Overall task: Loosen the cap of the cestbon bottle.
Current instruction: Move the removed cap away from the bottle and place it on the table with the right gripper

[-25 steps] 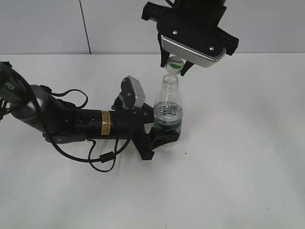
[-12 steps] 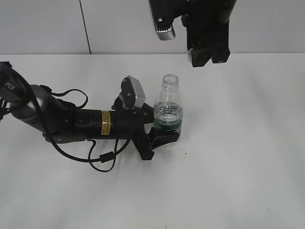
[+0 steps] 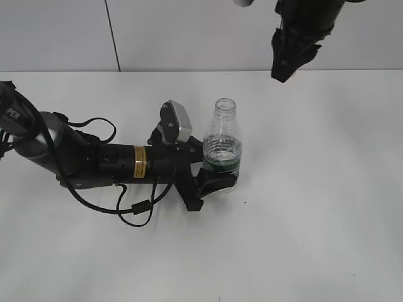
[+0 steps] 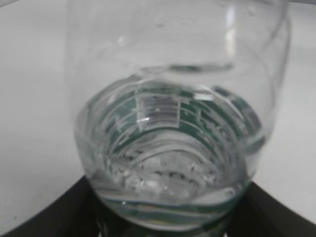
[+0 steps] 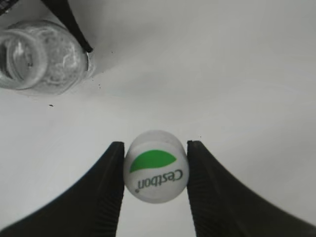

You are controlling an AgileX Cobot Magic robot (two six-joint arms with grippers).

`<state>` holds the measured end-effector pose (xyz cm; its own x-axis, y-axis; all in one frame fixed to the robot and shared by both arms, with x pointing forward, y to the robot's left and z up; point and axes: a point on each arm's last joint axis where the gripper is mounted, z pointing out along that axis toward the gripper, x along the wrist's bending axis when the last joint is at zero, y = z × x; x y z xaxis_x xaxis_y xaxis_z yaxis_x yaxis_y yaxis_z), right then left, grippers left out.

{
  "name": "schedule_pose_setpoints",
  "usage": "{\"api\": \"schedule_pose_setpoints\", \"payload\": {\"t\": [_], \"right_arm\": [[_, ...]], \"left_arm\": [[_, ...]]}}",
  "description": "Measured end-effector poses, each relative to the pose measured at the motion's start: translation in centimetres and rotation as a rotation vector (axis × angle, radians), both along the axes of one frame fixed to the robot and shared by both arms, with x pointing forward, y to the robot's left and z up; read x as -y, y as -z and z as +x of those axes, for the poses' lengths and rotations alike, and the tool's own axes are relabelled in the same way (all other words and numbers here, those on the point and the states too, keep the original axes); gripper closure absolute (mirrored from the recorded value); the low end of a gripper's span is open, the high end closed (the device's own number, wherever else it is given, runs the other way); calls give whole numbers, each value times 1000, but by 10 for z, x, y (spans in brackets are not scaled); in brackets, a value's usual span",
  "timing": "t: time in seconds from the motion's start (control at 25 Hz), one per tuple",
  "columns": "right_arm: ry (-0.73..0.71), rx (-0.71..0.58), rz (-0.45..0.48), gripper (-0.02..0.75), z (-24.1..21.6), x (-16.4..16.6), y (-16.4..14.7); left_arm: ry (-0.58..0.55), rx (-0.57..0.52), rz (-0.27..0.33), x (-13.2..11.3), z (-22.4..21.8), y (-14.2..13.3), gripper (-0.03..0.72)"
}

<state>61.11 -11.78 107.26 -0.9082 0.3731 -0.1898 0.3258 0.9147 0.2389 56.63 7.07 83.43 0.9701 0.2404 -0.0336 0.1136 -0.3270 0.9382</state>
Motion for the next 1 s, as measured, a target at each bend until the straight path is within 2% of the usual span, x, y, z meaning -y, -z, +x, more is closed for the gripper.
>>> {"api": "schedule_pose_setpoints", "payload": {"t": [0.2,0.32,0.56,0.88,1.0], "right_arm": [[341,-65,132,442,22,53,-1],[486,-106,186,442,27,77,3],[587,-203,182,442,18,86,48],[806,-183,242,442,11,89,97],[867,-214,235,442,4,91,113]], "left_arm": [[1,0,0,0,0,0,273],[1,0,0,0,0,0,273],[1,0,0,0,0,0,273],[1,0,0,0,0,0,273],[1,0,0,0,0,0,273]]}}
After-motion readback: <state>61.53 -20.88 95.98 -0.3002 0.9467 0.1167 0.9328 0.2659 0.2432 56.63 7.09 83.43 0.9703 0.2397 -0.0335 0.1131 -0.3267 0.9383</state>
